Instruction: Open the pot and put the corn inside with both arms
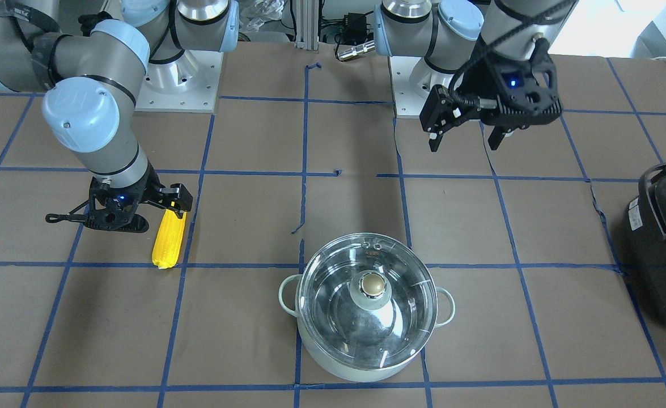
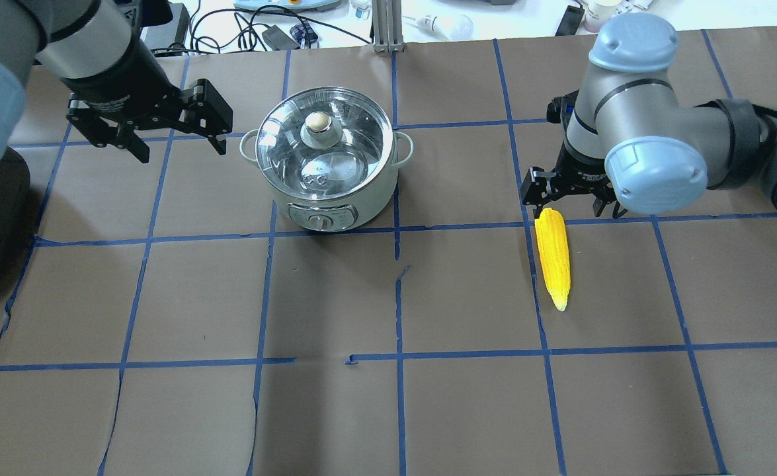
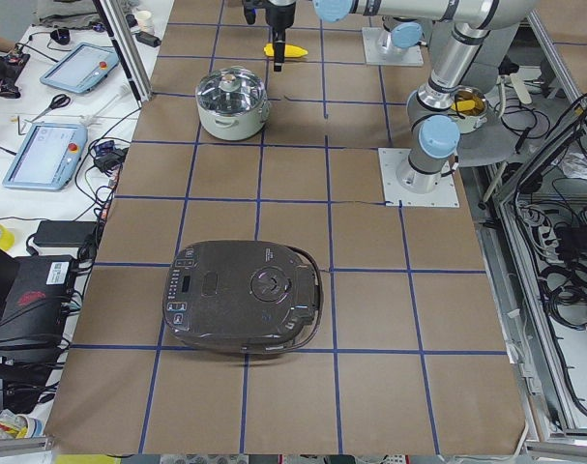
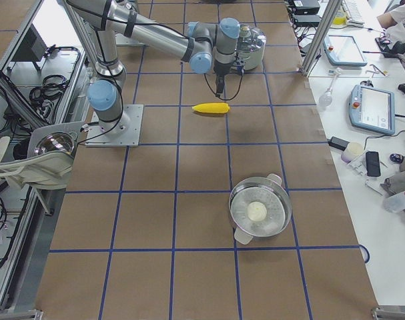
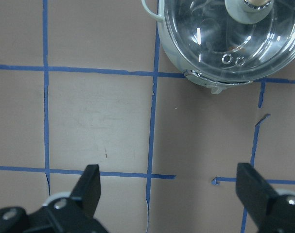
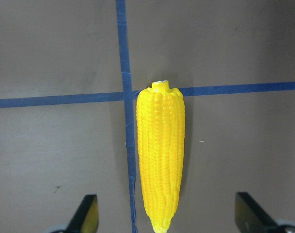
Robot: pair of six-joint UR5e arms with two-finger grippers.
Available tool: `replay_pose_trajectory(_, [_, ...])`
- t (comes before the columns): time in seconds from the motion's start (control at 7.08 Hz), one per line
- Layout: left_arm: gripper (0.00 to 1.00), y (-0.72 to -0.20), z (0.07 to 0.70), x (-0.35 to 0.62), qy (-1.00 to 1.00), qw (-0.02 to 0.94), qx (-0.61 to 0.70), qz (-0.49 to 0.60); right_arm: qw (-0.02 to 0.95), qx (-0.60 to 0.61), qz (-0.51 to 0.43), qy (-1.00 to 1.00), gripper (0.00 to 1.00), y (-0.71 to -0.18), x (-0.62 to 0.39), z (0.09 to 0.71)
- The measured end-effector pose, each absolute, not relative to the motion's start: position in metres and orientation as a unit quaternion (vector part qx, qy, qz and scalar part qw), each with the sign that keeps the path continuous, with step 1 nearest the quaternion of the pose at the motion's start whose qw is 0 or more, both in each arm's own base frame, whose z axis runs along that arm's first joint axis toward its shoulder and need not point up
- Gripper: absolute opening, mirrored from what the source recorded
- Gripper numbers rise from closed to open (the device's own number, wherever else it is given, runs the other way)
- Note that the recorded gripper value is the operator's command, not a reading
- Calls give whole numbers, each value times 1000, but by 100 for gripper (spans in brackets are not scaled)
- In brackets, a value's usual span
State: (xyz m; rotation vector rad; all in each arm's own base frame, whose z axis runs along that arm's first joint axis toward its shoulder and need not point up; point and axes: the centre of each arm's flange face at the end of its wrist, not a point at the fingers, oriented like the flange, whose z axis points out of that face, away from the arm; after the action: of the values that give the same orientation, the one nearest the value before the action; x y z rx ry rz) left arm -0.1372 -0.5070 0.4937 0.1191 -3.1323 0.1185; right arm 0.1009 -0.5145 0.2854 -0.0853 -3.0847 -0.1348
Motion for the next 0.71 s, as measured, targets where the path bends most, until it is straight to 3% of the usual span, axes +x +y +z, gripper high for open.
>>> replay_pose_trajectory(0.71, [100, -654, 407, -212, -998, 4, 46, 43, 21, -41, -58, -997, 100, -507, 90, 210])
